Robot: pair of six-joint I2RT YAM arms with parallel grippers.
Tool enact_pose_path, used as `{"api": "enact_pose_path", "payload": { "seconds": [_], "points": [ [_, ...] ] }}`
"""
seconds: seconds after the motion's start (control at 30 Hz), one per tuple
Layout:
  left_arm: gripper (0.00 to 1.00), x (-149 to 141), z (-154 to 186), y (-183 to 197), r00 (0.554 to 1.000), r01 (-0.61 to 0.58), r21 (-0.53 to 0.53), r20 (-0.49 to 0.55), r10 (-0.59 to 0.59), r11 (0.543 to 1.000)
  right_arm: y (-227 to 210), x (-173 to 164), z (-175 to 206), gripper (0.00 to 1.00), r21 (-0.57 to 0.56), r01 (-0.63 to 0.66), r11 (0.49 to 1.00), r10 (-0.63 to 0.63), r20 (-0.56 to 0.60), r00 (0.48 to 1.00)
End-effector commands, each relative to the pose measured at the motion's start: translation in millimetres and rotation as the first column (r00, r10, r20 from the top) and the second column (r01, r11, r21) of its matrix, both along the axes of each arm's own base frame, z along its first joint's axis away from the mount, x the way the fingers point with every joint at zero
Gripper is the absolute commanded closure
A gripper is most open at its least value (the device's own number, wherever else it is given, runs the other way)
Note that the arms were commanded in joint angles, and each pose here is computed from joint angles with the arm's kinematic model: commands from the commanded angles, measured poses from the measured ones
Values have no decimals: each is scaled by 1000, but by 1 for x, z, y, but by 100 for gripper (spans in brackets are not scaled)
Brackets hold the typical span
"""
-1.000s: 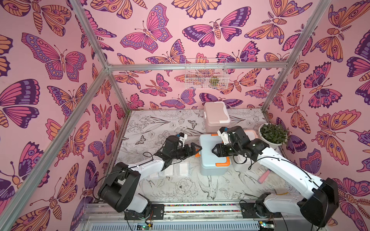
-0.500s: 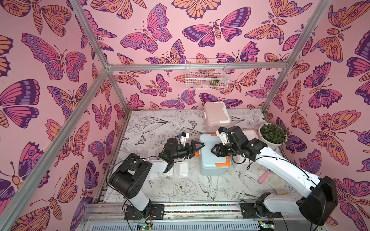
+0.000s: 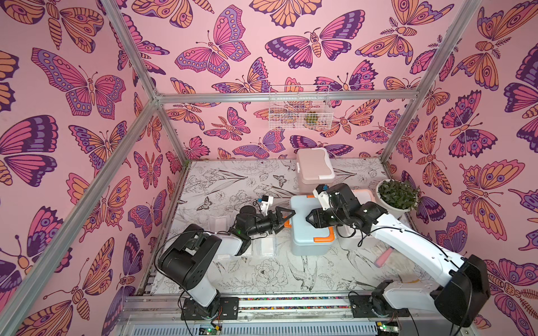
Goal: Open first aid kits and take out gauze
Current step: Fasten the fastener of the first aid kit.
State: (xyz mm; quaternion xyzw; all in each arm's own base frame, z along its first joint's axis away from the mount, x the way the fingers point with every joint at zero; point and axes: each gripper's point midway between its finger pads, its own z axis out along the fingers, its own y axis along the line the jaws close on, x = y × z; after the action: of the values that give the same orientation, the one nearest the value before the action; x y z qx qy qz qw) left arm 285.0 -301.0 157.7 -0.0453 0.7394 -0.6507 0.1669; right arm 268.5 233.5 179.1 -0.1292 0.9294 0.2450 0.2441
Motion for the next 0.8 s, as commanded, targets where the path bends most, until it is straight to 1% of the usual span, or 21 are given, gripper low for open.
{"api": "enact_pose_path", "payload": {
  "seconds": [0.0,0.3,0.67,0.77],
  "points": [
    [3,-8,20,2,998,26,-38,62,-23,999,-9,-18,-33,48,-72,-10,997,2,-113,994],
    [3,-9,21,6,998,16,-32,60,-14,999,-10,-18,-32,48,-70,-5,998,-2,-107,994],
    [3,-6,4,4,1000,18,-8,21,-18,1000,-9,-19,-35,48,-65,-6,998,-1,-112,994],
    [3,-6,1,1,1000,28,-18,12,-28,999,-9,-19,-36,48,-65,-5,998,-2,-112,994]
  ]
}}
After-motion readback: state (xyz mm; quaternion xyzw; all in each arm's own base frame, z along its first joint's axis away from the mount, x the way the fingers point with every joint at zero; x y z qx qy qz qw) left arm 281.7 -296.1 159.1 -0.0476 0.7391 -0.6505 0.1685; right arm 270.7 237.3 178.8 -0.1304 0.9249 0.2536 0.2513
